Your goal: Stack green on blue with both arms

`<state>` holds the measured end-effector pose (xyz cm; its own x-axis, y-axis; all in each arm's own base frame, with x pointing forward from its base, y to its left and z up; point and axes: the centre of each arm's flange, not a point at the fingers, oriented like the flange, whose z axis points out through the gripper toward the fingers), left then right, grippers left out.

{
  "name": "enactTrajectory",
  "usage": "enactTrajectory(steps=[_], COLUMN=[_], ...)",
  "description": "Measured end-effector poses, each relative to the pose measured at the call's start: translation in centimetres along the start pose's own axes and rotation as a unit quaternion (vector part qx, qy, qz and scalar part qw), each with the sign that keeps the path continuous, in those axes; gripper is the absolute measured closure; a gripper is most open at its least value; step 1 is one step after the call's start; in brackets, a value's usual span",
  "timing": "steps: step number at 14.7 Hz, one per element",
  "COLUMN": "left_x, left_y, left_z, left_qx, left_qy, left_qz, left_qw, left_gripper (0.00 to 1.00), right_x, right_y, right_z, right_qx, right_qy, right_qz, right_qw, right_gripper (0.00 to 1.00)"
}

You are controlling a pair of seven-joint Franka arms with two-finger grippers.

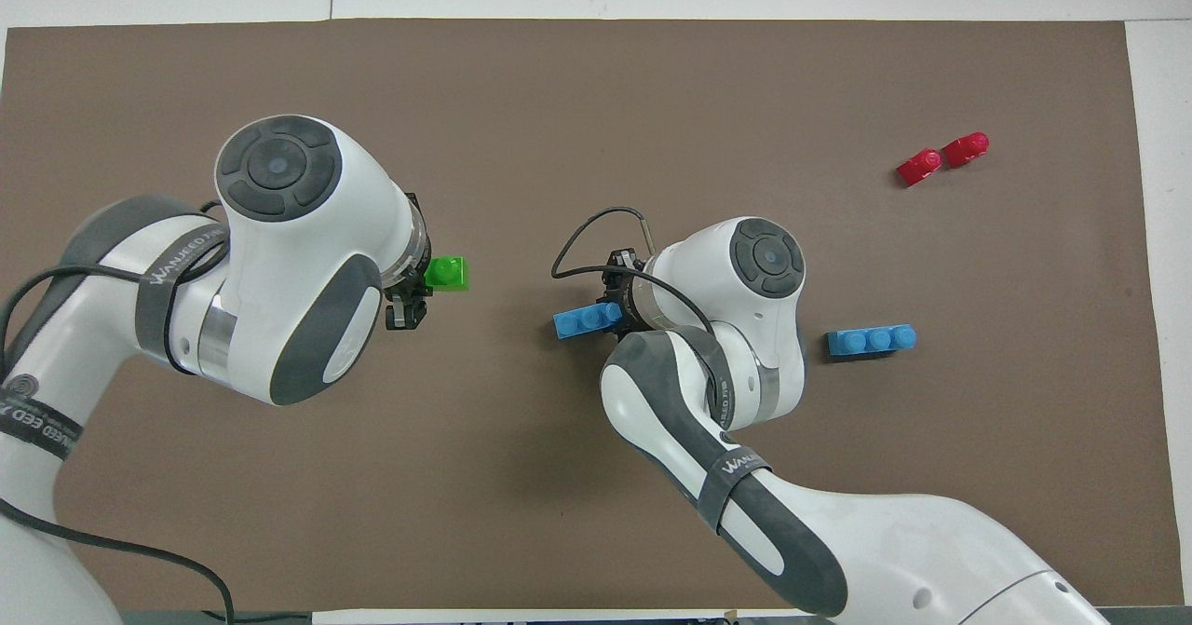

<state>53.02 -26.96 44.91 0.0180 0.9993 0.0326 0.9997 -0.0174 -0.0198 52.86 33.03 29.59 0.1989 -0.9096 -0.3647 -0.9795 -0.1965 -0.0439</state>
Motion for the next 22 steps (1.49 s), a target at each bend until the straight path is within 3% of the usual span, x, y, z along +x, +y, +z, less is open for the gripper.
enactTrajectory(steps=[5,11,22], left_x=[-5.5,-8.0,-10.7], left_y=[-3.1,-6.2,-7.0], left_z=[1.1,2.9,6.1], left_qx=[-0.029,-0.043,-0.065], left_qy=[-0.020,-0.035,-0.033], left_qz=[-0.064,-0.109,-0.077], left_qw=[0.997,0.992,0.994], left_gripper=[0.66,0.66,0.66], right_x=[-0.5,0.6,0.6], right_y=[0.3,0.9,1.4], right_z=[0.6,1.4,1.4], right_qx=[0.013,0.017,0.036], right_qy=[-0.019,-0.027,-0.025], right_qz=[0.037,0.082,0.088], right_qw=[0.999,0.996,0.995], right_gripper=[0.65,0.65,0.65])
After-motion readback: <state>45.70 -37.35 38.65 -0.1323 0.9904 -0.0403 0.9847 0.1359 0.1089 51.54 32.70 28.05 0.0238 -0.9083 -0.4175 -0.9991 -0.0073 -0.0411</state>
